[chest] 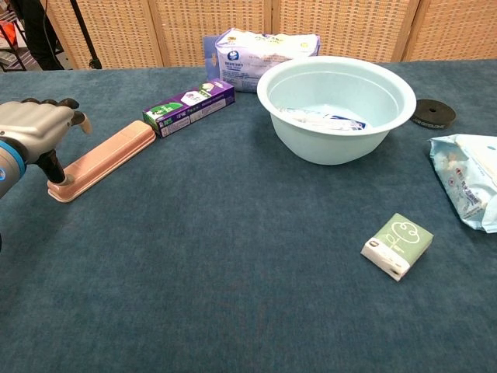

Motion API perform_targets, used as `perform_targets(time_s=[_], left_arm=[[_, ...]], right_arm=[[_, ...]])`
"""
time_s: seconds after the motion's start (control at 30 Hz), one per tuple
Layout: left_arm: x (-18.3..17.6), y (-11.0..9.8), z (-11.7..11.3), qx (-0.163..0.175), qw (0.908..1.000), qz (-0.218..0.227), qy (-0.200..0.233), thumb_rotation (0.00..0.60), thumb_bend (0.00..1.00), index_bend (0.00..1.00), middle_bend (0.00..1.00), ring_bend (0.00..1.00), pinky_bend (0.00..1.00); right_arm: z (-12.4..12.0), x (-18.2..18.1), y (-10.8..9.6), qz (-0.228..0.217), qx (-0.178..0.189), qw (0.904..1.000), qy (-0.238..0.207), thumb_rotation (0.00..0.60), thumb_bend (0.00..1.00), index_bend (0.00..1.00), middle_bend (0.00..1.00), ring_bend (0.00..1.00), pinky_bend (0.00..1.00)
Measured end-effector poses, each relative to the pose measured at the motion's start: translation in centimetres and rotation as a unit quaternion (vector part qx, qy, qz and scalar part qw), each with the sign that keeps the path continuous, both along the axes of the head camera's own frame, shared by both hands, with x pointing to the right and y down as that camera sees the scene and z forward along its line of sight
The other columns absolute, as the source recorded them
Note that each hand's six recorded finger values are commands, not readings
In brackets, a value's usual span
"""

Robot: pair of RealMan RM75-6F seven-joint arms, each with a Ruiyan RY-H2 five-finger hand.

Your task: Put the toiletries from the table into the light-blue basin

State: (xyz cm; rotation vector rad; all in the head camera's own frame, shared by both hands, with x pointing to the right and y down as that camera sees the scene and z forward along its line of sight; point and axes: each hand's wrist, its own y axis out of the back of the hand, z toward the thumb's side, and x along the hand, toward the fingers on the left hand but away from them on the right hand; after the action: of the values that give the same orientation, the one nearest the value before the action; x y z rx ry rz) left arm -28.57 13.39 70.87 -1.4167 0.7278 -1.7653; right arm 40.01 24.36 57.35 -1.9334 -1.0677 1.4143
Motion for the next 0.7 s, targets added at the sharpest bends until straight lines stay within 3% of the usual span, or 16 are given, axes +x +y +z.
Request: perform_targets(time_s=[0.7], left_arm=[[1.2,0.0,-1.1,0.016,0.9992,0.004,0.038,0.600,0.21,0.25,0.00,0.00,0.00]], right_arm=[[0.0,-0.1,0.1,-0.002,0.000,1.0000,0.001,0.600,0.21,0.12,0.00,0.00,0.00]])
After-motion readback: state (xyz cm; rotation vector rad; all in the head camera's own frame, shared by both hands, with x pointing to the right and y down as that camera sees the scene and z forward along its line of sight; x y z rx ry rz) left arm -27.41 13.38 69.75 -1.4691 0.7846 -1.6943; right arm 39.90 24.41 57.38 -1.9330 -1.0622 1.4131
